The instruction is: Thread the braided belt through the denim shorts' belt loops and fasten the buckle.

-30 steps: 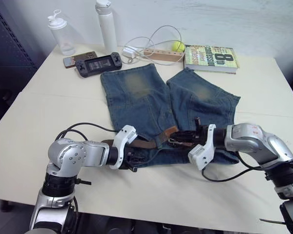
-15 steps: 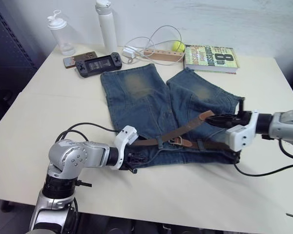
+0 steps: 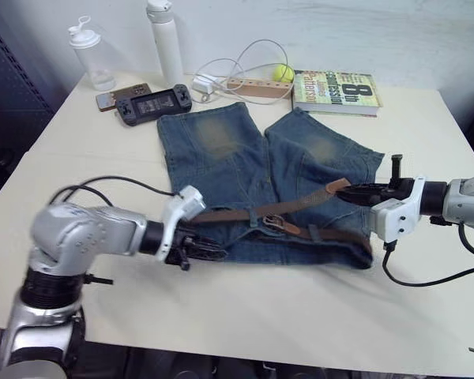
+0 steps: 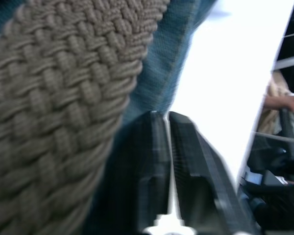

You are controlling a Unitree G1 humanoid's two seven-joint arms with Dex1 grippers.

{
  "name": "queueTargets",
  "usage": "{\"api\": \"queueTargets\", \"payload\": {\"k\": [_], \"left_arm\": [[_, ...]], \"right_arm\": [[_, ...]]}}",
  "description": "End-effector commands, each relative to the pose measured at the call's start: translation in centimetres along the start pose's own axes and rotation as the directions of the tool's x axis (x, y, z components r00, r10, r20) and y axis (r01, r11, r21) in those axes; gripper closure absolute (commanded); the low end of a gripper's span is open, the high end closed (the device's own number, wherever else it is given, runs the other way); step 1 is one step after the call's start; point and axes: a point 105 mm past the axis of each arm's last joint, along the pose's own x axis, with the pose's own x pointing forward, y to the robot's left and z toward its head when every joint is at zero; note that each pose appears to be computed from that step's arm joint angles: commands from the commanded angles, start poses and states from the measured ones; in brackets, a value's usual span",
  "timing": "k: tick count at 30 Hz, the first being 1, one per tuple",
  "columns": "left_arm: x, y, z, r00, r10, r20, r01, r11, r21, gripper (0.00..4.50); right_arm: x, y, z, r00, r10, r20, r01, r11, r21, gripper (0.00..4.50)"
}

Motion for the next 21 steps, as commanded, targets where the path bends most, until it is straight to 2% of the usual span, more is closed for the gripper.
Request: {"api": "queueTargets", "payload": {"k": [1, 5, 6, 12, 15, 18, 19, 21], "left_arm": [[-3.1, -1.8, 1.0, 0.998, -0.061, 0.031, 0.059, 0.996, 0.07, 1.87], [-5.4, -2.4, 1.6, 0.993, -0.093, 0.067, 0.087, 0.992, 0.088, 0.29], [-5.5, -2.1, 1.5, 0.995, -0.079, 0.061, 0.074, 0.994, 0.082, 0.01], [-3.9, -0.1, -0.2, 1.0, 0.004, -0.012, -0.004, 1.0, -0.002, 0.01], [-3.1, -0.5, -0.3, 0.999, -0.042, 0.004, 0.042, 0.999, -0.005, 0.01], [-3.9, -1.3, 2.0, 0.985, -0.105, 0.136, 0.101, 0.994, 0.035, 0.01], [-4.6, -1.2, 4.0, 0.963, -0.113, 0.244, 0.097, 0.992, 0.076, 0.01], [-5.7, -0.9, 6.6, 0.915, -0.11, 0.389, 0.07, 0.991, 0.115, 0.01]], "right_arm": [[-2.0, -2.3, -0.6, 0.997, -0.055, -0.055, 0.054, 0.998, -0.027, 4.5], [-2.3, -2.5, -0.6, 0.997, -0.059, -0.059, 0.058, 0.998, -0.017, 4.5], [-2.2, -2.5, -0.5, 0.997, -0.059, -0.055, 0.058, 0.998, -0.013, 4.5], [-1.5, -2.7, 0.1, 0.997, -0.07, -0.031, 0.07, 0.998, 0.007, 4.5], [-1.4, -2.8, 0.3, 0.997, -0.072, -0.026, 0.073, 0.997, 0.009, 4.5], [-1.4, -2.9, 0.5, 0.997, -0.071, -0.02, 0.071, 0.997, 0.011, 4.5], [-1.3, -2.8, 0.7, 0.998, -0.066, -0.011, 0.066, 0.998, 0.014, 4.5], [-1.1, -2.7, 1.1, 0.998, -0.061, 0.004, 0.061, 0.998, 0.024, 4.5]]}}
